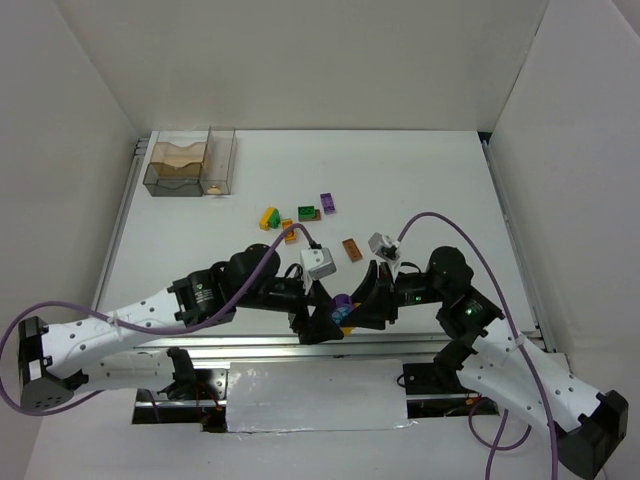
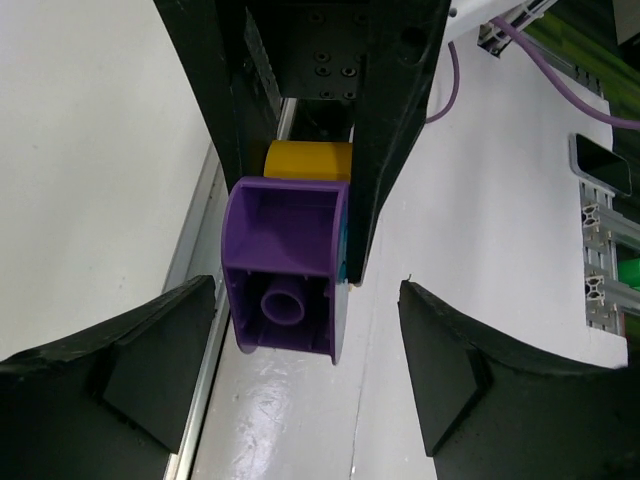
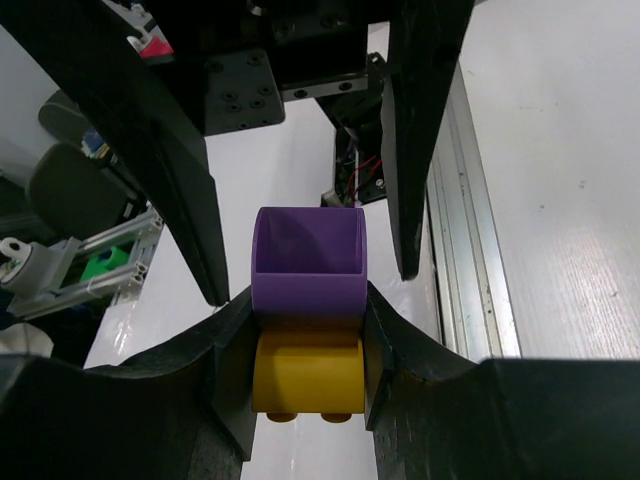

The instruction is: Sort the legos into containers by color

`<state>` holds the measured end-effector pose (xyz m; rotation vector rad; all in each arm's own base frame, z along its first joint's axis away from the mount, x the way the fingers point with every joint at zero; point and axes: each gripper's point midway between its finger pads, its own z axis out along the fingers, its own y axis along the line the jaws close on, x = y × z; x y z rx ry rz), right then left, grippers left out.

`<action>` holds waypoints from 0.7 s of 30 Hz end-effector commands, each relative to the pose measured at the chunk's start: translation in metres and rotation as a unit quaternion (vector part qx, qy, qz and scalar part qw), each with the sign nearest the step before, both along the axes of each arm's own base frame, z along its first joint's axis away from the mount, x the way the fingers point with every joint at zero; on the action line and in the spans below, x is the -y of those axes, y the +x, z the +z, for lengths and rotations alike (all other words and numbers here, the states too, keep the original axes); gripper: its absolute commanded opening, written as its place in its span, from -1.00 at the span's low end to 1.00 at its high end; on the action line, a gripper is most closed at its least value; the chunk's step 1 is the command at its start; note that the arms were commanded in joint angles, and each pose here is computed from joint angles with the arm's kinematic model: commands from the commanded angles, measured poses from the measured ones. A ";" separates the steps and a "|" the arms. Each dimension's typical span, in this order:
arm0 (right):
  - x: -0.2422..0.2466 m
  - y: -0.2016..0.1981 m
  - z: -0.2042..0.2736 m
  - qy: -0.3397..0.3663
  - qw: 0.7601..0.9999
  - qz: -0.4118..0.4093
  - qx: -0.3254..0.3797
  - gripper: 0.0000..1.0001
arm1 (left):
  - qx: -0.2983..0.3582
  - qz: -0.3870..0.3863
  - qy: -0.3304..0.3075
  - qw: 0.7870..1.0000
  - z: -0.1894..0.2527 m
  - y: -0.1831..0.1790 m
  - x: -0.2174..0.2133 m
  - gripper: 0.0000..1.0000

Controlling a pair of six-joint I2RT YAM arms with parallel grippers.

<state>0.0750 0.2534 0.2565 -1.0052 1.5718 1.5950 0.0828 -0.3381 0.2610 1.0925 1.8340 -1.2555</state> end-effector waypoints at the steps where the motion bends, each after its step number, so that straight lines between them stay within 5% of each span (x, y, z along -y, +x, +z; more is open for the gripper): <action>1: 0.000 -0.007 0.025 0.025 0.998 0.030 0.043 -1.00 | 0.000 -0.018 -0.036 0.999 0.028 -0.004 0.010 0.72; 6: 0.000 -0.006 0.025 0.025 0.998 0.024 0.051 -1.00 | 0.004 -0.029 -0.048 0.998 0.032 -0.005 0.013 0.10; 9: 0.000 -0.006 0.021 0.017 0.998 0.028 0.050 -1.00 | 0.011 -0.041 -0.065 0.997 0.040 -0.010 0.011 0.20; 12: 0.000 -0.010 0.016 0.011 0.998 0.042 0.047 -1.00 | 0.017 -0.042 -0.073 0.996 0.045 -0.011 0.008 0.56; 21: 0.003 -0.016 0.016 0.015 0.997 0.058 0.052 -1.00 | 0.020 -0.025 -0.075 0.997 0.046 -0.005 0.004 0.44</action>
